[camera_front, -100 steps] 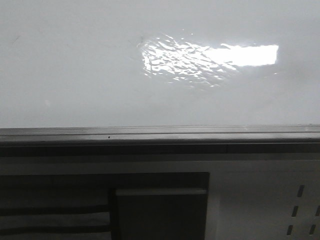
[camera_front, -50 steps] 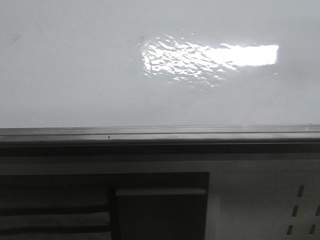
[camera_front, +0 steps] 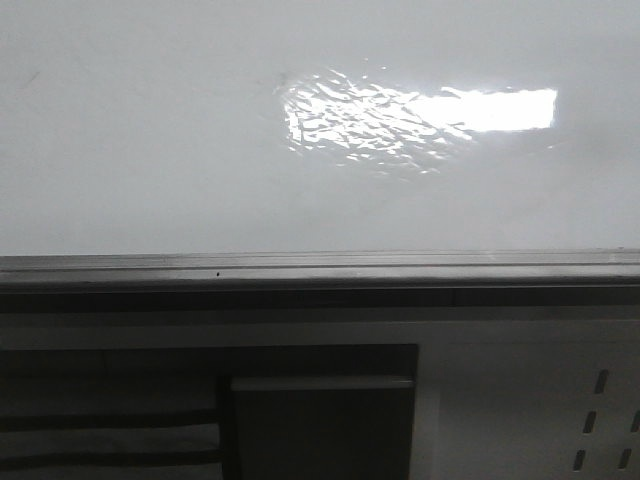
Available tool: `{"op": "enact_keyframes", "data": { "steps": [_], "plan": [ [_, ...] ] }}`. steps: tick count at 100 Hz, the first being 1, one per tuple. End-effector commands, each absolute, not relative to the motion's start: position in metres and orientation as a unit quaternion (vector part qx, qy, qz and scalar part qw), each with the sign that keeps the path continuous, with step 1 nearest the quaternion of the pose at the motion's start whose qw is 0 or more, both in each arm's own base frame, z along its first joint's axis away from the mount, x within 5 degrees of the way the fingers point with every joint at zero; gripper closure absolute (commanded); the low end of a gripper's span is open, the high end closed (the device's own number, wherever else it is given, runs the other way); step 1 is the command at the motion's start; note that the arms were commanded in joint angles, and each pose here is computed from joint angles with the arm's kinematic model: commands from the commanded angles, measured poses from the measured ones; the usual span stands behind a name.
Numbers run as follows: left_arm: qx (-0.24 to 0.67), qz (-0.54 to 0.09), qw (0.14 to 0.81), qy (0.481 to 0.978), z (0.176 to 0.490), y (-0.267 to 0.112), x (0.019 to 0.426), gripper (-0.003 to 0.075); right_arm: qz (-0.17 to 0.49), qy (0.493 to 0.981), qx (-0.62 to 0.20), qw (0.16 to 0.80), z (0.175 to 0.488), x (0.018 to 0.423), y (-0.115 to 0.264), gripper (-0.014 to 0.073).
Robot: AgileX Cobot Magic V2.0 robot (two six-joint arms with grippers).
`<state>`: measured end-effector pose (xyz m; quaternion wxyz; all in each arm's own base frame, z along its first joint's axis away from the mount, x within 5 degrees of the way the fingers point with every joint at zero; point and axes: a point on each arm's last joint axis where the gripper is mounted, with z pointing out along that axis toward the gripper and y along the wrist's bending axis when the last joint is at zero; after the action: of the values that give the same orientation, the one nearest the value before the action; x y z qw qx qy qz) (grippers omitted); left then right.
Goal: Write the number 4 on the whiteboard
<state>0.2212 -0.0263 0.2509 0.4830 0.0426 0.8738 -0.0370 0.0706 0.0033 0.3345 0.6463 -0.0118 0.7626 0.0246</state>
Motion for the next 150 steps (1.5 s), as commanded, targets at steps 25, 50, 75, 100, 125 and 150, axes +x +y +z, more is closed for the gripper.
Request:
{"op": "enact_keyframes", "data": {
  "steps": [25,50,75,100,125,150],
  "plan": [
    [0.041,-0.039,0.541,0.839,0.27,-0.028,0.229,0.0608,0.017,0.729,-0.013,0.684,0.351,0.072,0.003,0.0177],
    [0.041,-0.039,0.54,0.84,0.272,-0.028,0.229,0.0735,0.017,0.727,-0.013,0.687,0.357,0.07,0.002,0.0177],
    [0.078,-0.04,0.47,0.878,0.298,-0.032,0.22,0.0741,0.027,0.765,-0.004,0.644,0.388,0.063,0.002,0.0177],
    [0.278,-0.059,0.398,0.872,0.338,-0.067,0.202,0.0741,0.067,0.828,-0.145,0.538,0.41,0.082,0.024,0.0179],
    [0.503,-0.183,0.344,0.772,0.368,-0.119,0.17,0.0741,0.202,0.787,-0.407,0.417,0.413,0.121,0.066,0.0179],
    [0.607,-0.201,0.329,0.695,0.373,-0.16,0.16,0.0741,0.217,0.709,-0.526,0.416,0.403,0.154,0.095,0.0179]
  ]
}}
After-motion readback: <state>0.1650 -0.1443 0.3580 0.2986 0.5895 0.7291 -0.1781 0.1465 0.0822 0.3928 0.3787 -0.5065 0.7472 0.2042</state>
